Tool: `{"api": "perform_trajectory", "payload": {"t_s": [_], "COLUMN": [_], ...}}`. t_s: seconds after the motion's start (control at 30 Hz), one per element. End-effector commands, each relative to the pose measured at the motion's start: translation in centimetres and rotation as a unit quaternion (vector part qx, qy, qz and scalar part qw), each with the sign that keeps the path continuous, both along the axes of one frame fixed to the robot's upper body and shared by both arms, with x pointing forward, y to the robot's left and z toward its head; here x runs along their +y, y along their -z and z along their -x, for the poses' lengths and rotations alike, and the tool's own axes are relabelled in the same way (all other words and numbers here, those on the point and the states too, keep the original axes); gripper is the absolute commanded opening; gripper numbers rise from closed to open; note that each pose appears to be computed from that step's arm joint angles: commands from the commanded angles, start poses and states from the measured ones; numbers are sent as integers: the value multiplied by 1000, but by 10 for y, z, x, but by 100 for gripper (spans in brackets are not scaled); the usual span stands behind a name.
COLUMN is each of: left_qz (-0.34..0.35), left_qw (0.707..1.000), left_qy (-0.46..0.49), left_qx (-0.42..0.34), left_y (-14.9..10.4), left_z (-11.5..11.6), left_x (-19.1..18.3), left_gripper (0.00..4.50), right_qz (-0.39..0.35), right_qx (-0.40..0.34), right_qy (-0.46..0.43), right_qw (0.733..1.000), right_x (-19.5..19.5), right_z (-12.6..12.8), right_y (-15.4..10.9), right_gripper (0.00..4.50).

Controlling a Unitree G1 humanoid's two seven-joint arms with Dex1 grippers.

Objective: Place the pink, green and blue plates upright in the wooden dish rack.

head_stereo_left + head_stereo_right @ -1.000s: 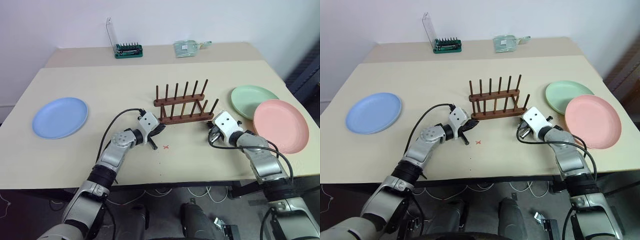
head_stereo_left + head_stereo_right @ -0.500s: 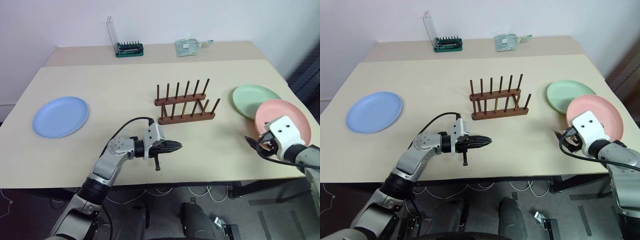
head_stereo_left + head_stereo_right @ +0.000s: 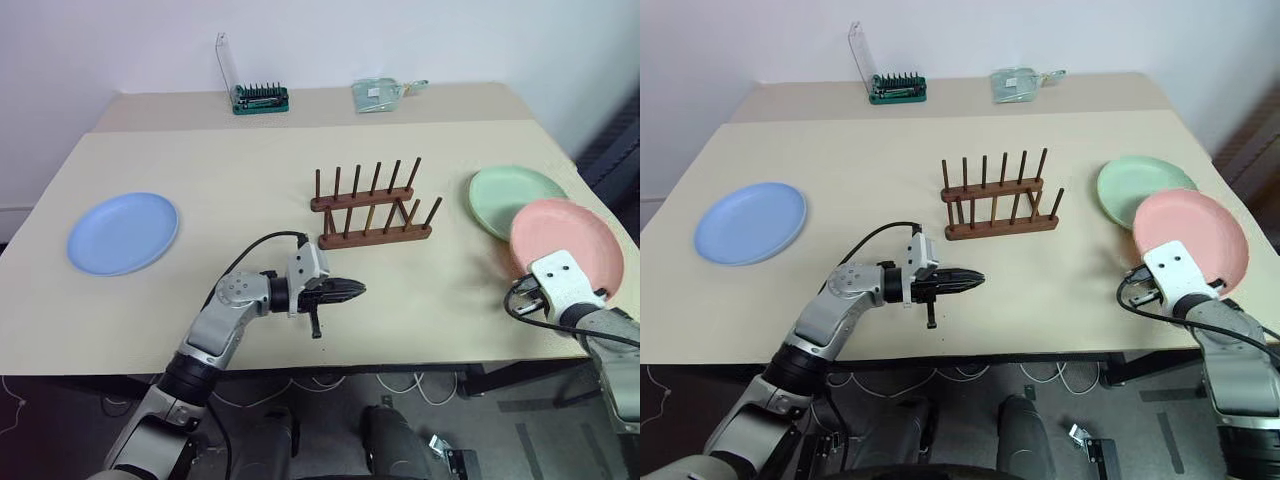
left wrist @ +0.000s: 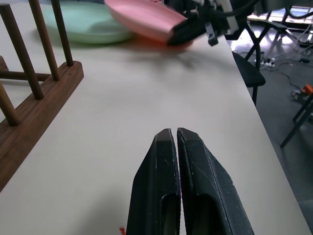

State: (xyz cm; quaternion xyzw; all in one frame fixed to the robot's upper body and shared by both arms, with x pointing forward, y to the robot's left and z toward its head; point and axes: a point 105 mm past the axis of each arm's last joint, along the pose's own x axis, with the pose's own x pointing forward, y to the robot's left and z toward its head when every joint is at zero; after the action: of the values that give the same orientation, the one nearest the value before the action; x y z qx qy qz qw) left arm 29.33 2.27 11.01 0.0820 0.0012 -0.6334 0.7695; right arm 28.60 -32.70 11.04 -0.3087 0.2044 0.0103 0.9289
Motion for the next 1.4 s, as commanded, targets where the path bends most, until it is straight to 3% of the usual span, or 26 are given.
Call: {"api": "perform_trajectory", "payload": {"t_s": [0.03,0.2,0.3,0.43,0.53,0.6,0.8,1.03,1.4], "left_qz": [17,15,17,21,24,25,28,32,30], "left_qw": [1000,1000,1000,1000,1000,1000,999,999,998], "left_qy": [-1,1,4,6,5,3,-19,-36,-47], "left_qx": [-14,-17,-16,-14,-12,-12,-14,-9,-9], "left_y": [-10,-9,-9,-9,-9,-9,-9,-9,-10], "left_z": [-1,-2,-3,-3,-3,-4,-5,-5,-5], "left_x": [0,-1,-4,-6,-7,-7,-2,4,9], "left_gripper": [14,14,14,14,14,14,14,14,14], "right_qz": [51,114,103,-82,-213,-261,-393,-448,-523], "right_qx": [-8,-89,-161,-242,-234,-230,-170,-132,-104], "right_qy": [-6,-14,-113,-318,-396,-417,-397,-408,-356], "right_qw": [999,989,975,913,862,840,812,785,767], "right_x": [-5,-5,32,120,151,160,163,162,143], "right_z": [2,-4,-10,1,-1,-5,-43,-52,-77], "right_y": [-17,-79,-127,-176,-198,-209,-204,-196,-173], "right_gripper": [10,10,10,10,10,10,10,10,10]}}
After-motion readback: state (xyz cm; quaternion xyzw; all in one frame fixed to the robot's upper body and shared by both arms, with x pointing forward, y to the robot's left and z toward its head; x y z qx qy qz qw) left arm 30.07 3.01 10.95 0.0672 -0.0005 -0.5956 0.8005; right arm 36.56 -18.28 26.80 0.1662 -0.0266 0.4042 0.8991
